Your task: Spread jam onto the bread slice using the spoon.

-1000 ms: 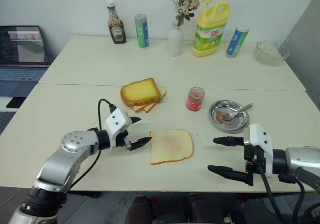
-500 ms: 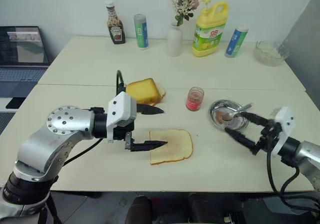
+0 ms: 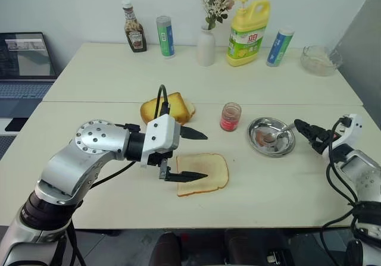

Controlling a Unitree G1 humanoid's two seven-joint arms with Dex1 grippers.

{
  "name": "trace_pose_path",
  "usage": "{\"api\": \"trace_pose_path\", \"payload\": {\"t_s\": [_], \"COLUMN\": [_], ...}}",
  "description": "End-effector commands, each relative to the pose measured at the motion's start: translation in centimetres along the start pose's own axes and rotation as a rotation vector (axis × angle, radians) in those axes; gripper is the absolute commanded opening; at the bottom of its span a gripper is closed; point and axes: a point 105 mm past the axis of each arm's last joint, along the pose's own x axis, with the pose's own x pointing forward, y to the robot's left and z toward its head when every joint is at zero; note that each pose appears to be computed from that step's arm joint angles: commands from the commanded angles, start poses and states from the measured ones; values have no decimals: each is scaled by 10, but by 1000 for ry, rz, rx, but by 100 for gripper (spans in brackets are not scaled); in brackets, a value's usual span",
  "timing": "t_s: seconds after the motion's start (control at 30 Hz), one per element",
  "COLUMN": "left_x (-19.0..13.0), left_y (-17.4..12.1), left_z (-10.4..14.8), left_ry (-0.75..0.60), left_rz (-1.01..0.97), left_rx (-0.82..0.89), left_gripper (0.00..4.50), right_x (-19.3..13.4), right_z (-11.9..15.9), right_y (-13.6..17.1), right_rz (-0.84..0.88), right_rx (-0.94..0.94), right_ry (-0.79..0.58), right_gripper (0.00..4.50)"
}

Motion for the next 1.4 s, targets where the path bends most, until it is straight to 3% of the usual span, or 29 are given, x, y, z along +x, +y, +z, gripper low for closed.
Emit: {"api": "trace_pose_path", "payload": {"t_s": [0.03, 0.43, 0.53, 0.87, 0.9, 1.17, 1.4], "left_x": [0, 0, 1, 0, 0, -6, -27], "left_y": [-3, -1, -1, 3, 4, 15, 44], "left_z": [4, 4, 3, 0, 0, -11, -34], "left_ry": [-8, -4, -1, 7, 7, 5, 43], "left_rz": [0, 15, 17, 47, 54, 156, 396], "left_rx": [38, 34, 34, 27, 24, -43, -129], "left_gripper": [448, 448, 450, 450, 450, 450, 450], "right_x": [7, 35, 35, 14, 12, 0, -10], "right_z": [13, 11, 12, 17, 18, 39, 75], "right_y": [8, 17, 17, 17, 18, 46, 104], "right_rz": [71, 128, 139, 176, 180, 235, 307], "right_rx": [44, 111, 113, 106, 105, 9, -220], "right_ry": [-36, -23, -22, -19, -20, -87, -208], "right_gripper": [450, 450, 393, 22, 6, 6, 6]}}
